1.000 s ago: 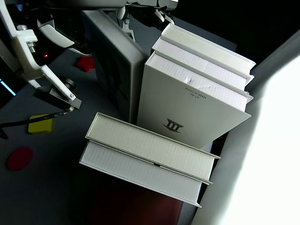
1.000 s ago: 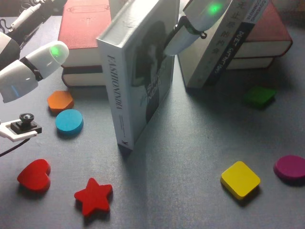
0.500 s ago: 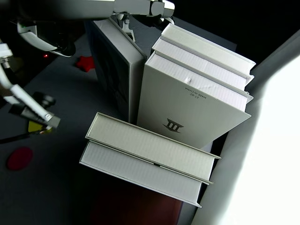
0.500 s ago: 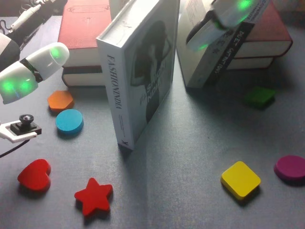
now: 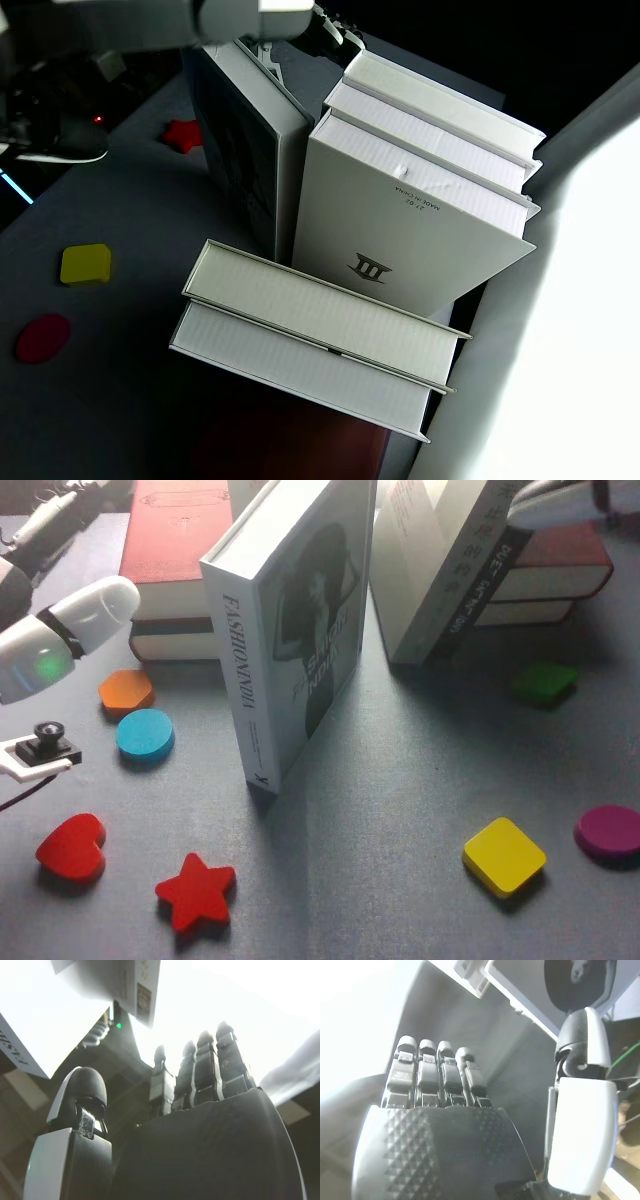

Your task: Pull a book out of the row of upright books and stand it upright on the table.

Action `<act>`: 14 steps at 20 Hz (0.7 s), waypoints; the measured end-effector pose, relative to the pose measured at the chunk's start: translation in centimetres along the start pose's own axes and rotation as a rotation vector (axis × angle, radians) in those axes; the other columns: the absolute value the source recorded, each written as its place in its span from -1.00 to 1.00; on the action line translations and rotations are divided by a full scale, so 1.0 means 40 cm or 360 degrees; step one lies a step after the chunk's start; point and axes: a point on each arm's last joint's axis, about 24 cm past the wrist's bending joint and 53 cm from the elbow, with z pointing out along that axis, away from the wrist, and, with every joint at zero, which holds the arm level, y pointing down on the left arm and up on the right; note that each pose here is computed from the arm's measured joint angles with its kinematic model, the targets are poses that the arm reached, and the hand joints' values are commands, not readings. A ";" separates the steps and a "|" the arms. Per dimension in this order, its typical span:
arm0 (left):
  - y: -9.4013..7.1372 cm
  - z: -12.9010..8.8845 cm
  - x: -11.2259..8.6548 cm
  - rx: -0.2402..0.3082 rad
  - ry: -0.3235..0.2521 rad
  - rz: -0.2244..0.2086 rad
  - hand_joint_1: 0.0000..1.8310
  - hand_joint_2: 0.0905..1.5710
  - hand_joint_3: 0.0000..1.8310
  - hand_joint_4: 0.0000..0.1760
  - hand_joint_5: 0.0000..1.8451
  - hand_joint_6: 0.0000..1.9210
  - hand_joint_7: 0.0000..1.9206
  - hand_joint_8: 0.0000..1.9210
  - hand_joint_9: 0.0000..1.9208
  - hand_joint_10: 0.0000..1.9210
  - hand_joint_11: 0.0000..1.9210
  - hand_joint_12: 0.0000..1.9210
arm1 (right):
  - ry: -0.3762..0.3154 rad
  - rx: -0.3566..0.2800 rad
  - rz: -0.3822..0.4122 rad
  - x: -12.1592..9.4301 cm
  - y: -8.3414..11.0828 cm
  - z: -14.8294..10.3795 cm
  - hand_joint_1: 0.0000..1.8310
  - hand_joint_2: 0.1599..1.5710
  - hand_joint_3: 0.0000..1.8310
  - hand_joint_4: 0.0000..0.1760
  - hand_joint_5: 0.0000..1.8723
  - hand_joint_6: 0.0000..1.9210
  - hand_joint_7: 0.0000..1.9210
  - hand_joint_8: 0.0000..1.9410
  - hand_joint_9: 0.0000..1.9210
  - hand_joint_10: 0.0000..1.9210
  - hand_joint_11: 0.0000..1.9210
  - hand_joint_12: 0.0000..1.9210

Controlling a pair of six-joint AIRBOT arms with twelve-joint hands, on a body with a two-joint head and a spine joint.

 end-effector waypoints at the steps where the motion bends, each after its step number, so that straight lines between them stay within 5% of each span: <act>1: -0.008 0.000 -0.006 0.0016 -0.0017 -0.0002 -0.60 0.73 -1.00 -0.40 -0.81 -1.00 -0.98 -1.00 -1.00 -1.00 -0.97 -0.98 | -0.0032 0.0026 0.0055 -0.005 -0.018 -0.016 -0.24 0.40 -0.97 -0.26 -1.00 -1.00 -1.00 -1.00 -1.00 -1.00 -1.00 -1.00; 2: -0.014 -0.001 -0.008 0.0029 -0.0019 0.0002 -0.62 0.73 -1.00 -0.58 -0.86 -1.00 -0.99 -1.00 -1.00 -1.00 -0.97 -0.97 | -0.0056 0.0045 0.0103 -0.007 -0.032 -0.030 -0.40 0.50 -0.95 -0.26 -1.00 -1.00 -1.00 -1.00 -1.00 -1.00 -1.00 -1.00; 3: -0.016 -0.004 -0.009 0.0032 -0.0014 0.0010 -0.62 0.72 -1.00 -0.69 -0.89 -1.00 -0.99 -0.99 -1.00 -1.00 -0.99 -0.84 | -0.0079 0.0055 0.0149 -0.006 -0.043 -0.043 -0.65 0.44 -0.98 -0.70 -1.00 -1.00 -1.00 -1.00 -1.00 -1.00 -1.00 -1.00; 4: -0.019 -0.008 -0.011 0.0037 -0.0022 0.0010 -0.67 0.72 -1.00 -0.44 -0.94 -1.00 -1.00 -1.00 -1.00 -1.00 -1.00 -0.84 | -0.0098 0.0075 0.0195 0.003 -0.059 -0.061 -0.83 0.49 -0.97 -1.00 -1.00 -1.00 -1.00 -1.00 -1.00 -1.00 -1.00 -1.00; 7: -0.024 -0.008 -0.012 0.0049 -0.0025 0.0011 -0.75 0.72 -1.00 -0.40 -1.00 -1.00 -1.00 -1.00 -1.00 -1.00 -1.00 -0.97 | -0.0147 0.0091 0.0331 0.022 -0.081 -0.095 -0.92 0.63 -0.95 -1.00 -1.00 -1.00 -1.00 -1.00 -1.00 -1.00 -1.00 -1.00; 10: -0.035 -0.009 -0.015 0.0071 -0.0035 0.0008 -0.75 0.73 -1.00 -0.04 -1.00 -1.00 -1.00 -1.00 -1.00 -1.00 -1.00 -1.00 | -0.0243 0.0089 0.0459 0.033 -0.098 -0.137 -0.94 0.62 -0.97 -1.00 -1.00 -1.00 -1.00 -1.00 -1.00 -1.00 -1.00 -1.00; 11: -0.036 -0.009 -0.016 0.0075 -0.0037 0.0007 -0.76 0.73 -1.00 -0.14 -1.00 -1.00 -1.00 -1.00 -1.00 -1.00 -1.00 -1.00 | -0.0263 0.0089 0.0500 0.040 -0.102 -0.149 -0.95 0.62 -0.98 -1.00 -1.00 -1.00 -1.00 -1.00 -1.00 -1.00 -1.00 -1.00; 13: -0.039 -0.009 -0.017 0.0083 -0.0042 0.0007 -0.69 0.76 -0.99 -0.01 -1.00 -1.00 -1.00 -1.00 -1.00 -1.00 -1.00 -1.00 | -0.0329 0.0079 0.0600 0.056 -0.109 -0.184 -1.00 0.65 -0.97 -1.00 -1.00 -1.00 -1.00 -1.00 -1.00 -1.00 -1.00 -1.00; 14: -0.041 -0.010 -0.017 0.0087 -0.0047 0.0004 -0.71 0.75 -1.00 0.18 -1.00 -1.00 -1.00 -1.00 -1.00 -1.00 -1.00 -1.00 | -0.0344 0.0077 0.0617 0.059 -0.111 -0.192 -1.00 0.65 -0.98 -1.00 -1.00 -1.00 -1.00 -1.00 -1.00 -1.00 -1.00 -1.00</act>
